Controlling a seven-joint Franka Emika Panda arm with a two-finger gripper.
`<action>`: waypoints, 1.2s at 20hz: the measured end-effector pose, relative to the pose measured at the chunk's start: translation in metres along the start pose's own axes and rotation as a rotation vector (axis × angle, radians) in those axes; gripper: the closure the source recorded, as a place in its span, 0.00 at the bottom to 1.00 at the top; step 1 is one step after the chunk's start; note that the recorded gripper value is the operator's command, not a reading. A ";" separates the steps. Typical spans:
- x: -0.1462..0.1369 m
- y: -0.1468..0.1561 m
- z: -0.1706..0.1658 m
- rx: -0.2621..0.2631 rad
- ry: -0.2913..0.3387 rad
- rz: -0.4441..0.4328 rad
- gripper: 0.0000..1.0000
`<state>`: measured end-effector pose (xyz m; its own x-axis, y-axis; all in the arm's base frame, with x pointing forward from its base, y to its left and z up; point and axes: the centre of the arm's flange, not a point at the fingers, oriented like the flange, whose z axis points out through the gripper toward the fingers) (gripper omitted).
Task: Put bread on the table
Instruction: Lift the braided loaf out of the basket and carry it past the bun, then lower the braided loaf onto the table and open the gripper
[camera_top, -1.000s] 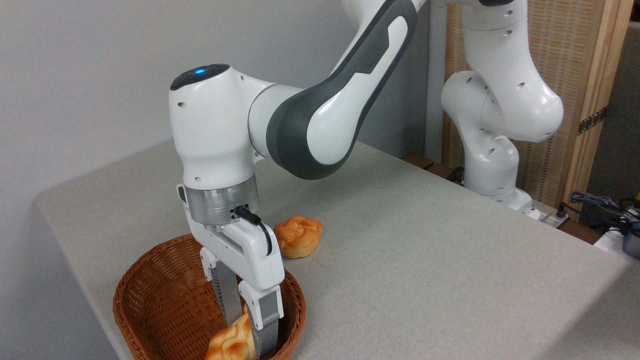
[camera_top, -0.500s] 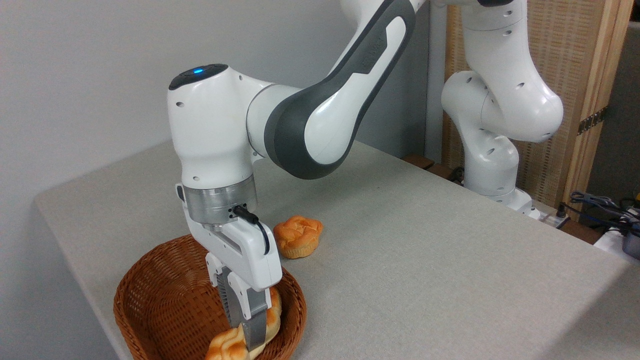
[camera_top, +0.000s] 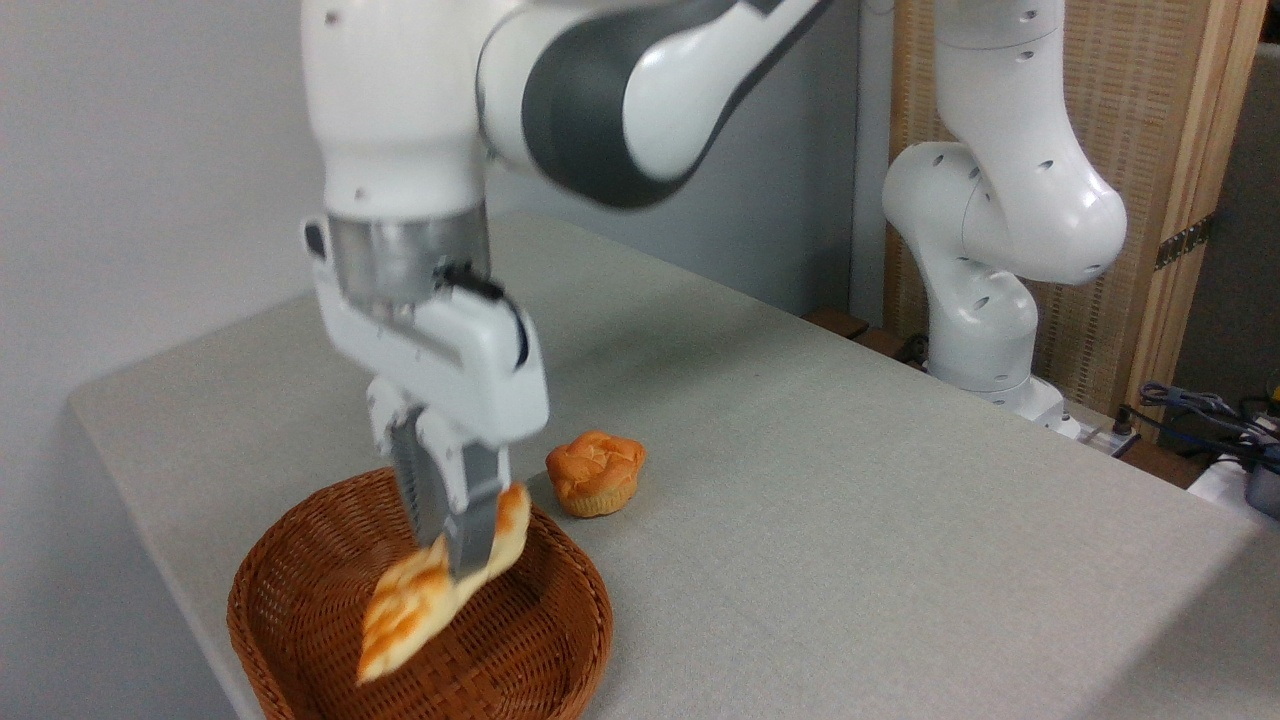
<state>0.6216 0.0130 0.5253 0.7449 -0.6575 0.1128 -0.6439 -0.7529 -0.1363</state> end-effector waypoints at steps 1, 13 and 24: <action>-0.007 0.006 -0.014 -0.019 -0.017 0.016 0.76; -0.139 0.069 0.003 -0.181 -0.166 0.352 0.04; -0.140 0.076 0.031 -0.130 -0.226 0.428 0.00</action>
<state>0.4739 0.0490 0.4682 0.4195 -0.8962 -0.1446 -0.9056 -0.4242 0.0021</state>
